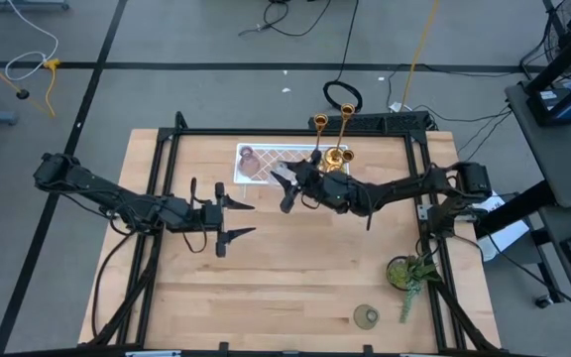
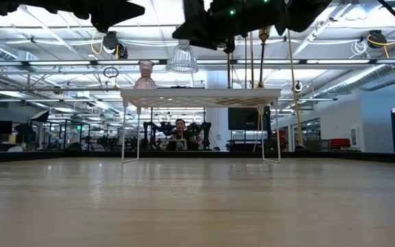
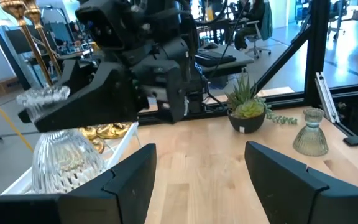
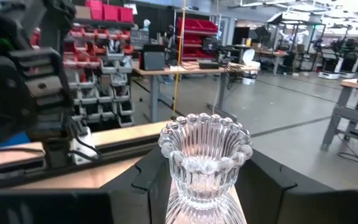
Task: Pick & Place candle stick holders
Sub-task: Put the transparent glass candle holder on the shelf
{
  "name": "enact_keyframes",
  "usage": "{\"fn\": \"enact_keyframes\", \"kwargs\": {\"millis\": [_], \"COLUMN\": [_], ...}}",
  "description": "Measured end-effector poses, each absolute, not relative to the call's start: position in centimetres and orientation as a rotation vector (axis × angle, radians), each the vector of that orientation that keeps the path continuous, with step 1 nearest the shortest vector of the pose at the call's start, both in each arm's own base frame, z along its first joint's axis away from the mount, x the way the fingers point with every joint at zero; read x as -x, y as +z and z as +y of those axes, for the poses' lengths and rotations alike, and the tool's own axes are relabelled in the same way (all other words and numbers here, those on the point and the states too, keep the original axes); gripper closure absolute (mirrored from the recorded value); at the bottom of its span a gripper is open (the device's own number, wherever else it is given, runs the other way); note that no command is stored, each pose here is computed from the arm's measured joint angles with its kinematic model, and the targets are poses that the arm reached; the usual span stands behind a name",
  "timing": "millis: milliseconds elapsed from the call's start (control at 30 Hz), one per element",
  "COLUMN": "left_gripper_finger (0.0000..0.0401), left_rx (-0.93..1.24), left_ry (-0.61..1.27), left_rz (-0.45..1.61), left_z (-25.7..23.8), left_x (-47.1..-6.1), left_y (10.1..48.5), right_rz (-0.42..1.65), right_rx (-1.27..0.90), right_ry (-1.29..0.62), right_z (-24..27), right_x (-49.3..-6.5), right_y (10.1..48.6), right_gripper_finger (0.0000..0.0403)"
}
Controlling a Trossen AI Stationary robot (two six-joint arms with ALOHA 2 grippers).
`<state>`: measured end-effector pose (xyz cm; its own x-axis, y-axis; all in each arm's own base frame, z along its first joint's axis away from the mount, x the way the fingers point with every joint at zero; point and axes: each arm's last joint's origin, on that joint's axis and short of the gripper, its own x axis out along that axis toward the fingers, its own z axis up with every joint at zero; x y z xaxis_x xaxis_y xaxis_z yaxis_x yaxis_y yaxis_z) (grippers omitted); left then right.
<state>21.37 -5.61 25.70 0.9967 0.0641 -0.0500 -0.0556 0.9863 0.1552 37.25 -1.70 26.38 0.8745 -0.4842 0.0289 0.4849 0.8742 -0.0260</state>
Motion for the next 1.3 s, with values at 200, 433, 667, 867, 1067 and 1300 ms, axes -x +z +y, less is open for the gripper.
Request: {"fn": "enact_keyframes", "kwargs": {"millis": [200, 433, 667, 867, 1067, 1300], "left_gripper_finger": [0.0148, 0.0148, 0.0148, 0.0148, 0.0148, 0.0148], "left_rx": [-0.150, -0.147, -0.146, -0.147, -0.148, -0.143], "left_ry": [0.061, 0.062, 0.062, 0.062, 0.062, 0.062], "left_rz": [0.044, 0.042, 0.042, 0.043, 0.043, 0.043], "left_z": [-5.6, -5.6, -5.6, -5.6, -5.6, -5.6], "left_x": [-21.4, -21.4, -21.4, -21.4, -21.4, -21.4], "left_y": [25.8, 25.8, 25.8, 25.8, 25.8, 25.8], "right_rz": [-0.009, 0.024, 0.011, 0.014, 0.040, 0.045], "right_rx": [0.032, 0.080, 0.073, 0.035, 0.046, 0.067], "right_ry": [-0.540, -0.565, -0.628, -0.650, -0.550, -0.559], "right_z": [-2.0, -3.0, -4.5, -5.7, -5.6, -5.7], "right_x": [-37.8, -39.4, -39.4, -39.3, -39.5, -39.4], "right_y": [25.3, 23.5, 23.7, 23.5, 23.2, 23.3], "right_gripper_finger": [0.0265, 0.0262, 0.0261, 0.0260, 0.0249, 0.0222]}}
